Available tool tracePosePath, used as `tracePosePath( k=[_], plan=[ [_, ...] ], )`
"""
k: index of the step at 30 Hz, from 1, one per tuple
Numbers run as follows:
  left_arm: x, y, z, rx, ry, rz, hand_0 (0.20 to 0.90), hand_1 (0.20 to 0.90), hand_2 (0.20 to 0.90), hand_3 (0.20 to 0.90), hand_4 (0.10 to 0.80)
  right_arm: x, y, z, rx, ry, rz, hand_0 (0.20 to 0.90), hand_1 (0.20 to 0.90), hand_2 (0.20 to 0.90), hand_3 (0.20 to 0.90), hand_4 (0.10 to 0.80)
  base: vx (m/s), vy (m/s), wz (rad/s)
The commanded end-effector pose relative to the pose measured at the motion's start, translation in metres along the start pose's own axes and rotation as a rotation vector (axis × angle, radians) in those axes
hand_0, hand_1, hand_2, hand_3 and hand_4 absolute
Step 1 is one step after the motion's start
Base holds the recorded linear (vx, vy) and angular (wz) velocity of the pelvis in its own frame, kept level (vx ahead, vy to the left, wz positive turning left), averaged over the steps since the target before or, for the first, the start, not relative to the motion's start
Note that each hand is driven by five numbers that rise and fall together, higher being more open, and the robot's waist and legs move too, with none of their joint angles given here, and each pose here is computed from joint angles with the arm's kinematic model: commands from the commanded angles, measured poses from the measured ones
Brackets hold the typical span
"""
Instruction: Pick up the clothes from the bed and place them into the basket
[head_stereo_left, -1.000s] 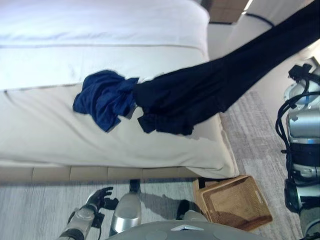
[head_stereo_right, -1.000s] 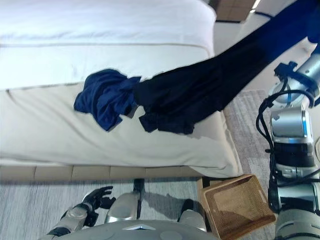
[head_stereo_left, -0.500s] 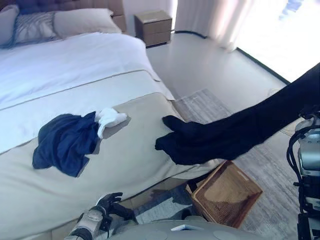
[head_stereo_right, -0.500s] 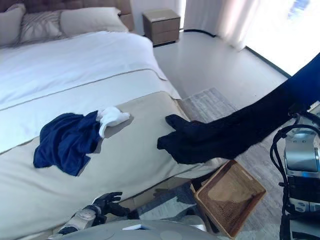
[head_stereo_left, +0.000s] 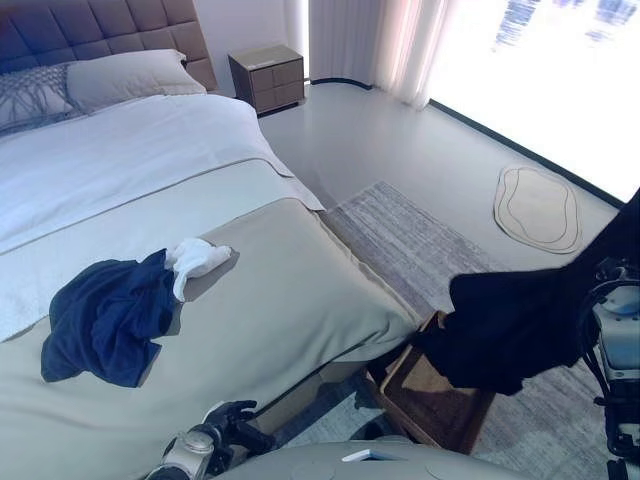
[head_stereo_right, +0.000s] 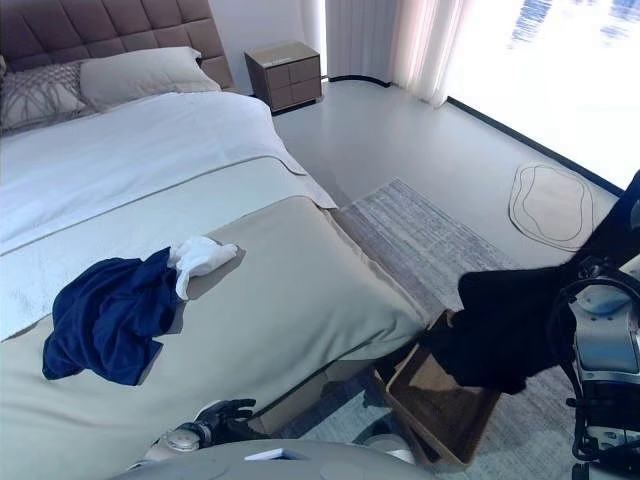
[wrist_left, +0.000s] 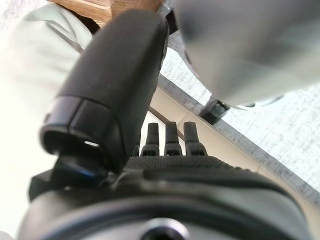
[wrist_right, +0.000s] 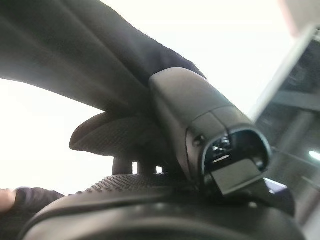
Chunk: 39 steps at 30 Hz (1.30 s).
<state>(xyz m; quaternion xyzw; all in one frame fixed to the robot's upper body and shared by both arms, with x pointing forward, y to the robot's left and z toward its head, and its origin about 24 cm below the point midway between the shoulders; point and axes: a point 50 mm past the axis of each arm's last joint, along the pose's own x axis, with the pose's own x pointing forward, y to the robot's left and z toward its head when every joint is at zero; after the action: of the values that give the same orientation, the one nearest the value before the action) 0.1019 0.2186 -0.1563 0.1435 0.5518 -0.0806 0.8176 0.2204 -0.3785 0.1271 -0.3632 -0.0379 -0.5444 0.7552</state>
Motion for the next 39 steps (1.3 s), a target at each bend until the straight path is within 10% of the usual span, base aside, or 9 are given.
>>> tracePosePath(
  k=[1,14,15,16,25,29,35,36,39],
  plan=[
    [0.0,0.023,0.017,0.089,-0.036,0.042,0.9,0.9,0.9,0.9,0.8,0.024,-0.009,0.023,0.06,-0.078,-0.018,0.3,0.3,0.3,0.2,0.1,-0.054,-0.082,-0.07],
    [-0.003,0.042,0.091,0.123,-0.273,0.089,0.9,0.9,0.9,0.9,0.8,-0.021,0.062,-0.052,-0.327,0.253,0.396,0.488,0.488,0.488,0.42,0.32,-0.145,-0.09,-0.09],
    [-0.004,0.042,0.104,0.12,-0.314,0.089,0.9,0.9,0.9,0.9,0.8,-0.016,0.065,-0.048,-0.339,0.252,0.389,0.865,0.865,0.865,0.859,0.759,-0.186,-0.014,-0.05],
    [-0.005,0.041,0.114,0.111,-0.35,0.089,0.9,0.9,0.9,0.9,0.8,-0.012,0.068,-0.045,-0.347,0.253,0.391,0.9,0.9,0.9,0.9,0.8,-0.188,-0.008,-0.06],
    [-0.014,0.028,0.145,0.074,-0.516,0.038,0.9,0.9,0.9,0.9,0.8,0.007,0.086,0.016,-0.23,-0.025,0.41,0.716,0.716,0.716,0.686,0.586,-0.068,-0.002,-0.07],
    [-0.012,0.03,0.133,0.043,-0.486,0.027,0.9,0.9,0.9,0.9,0.8,-0.02,0.098,0.094,-0.105,-0.47,0.617,0.3,0.3,0.3,0.2,0.1,0.026,0.038,0.03],
    [-0.01,0.039,0.125,0.026,-0.436,0.045,0.9,0.9,0.9,0.9,0.8,-0.044,0.101,0.096,-0.157,-0.582,0.728,0.3,0.3,0.3,0.2,0.1,0.031,-0.031,0.14],
    [-0.009,0.04,0.124,0.028,-0.43,0.05,0.9,0.9,0.9,0.9,0.8,-0.042,0.105,0.085,-0.225,-0.513,0.745,0.754,0.754,0.754,0.73,0.63,0.02,-0.069,0.28],
    [-0.009,0.041,0.124,0.039,-0.429,0.064,0.9,0.9,0.9,0.9,0.8,-0.044,0.115,0.071,-0.295,-0.413,0.796,0.9,0.9,0.9,0.9,0.8,0.023,-0.067,0.25]
  ],
)
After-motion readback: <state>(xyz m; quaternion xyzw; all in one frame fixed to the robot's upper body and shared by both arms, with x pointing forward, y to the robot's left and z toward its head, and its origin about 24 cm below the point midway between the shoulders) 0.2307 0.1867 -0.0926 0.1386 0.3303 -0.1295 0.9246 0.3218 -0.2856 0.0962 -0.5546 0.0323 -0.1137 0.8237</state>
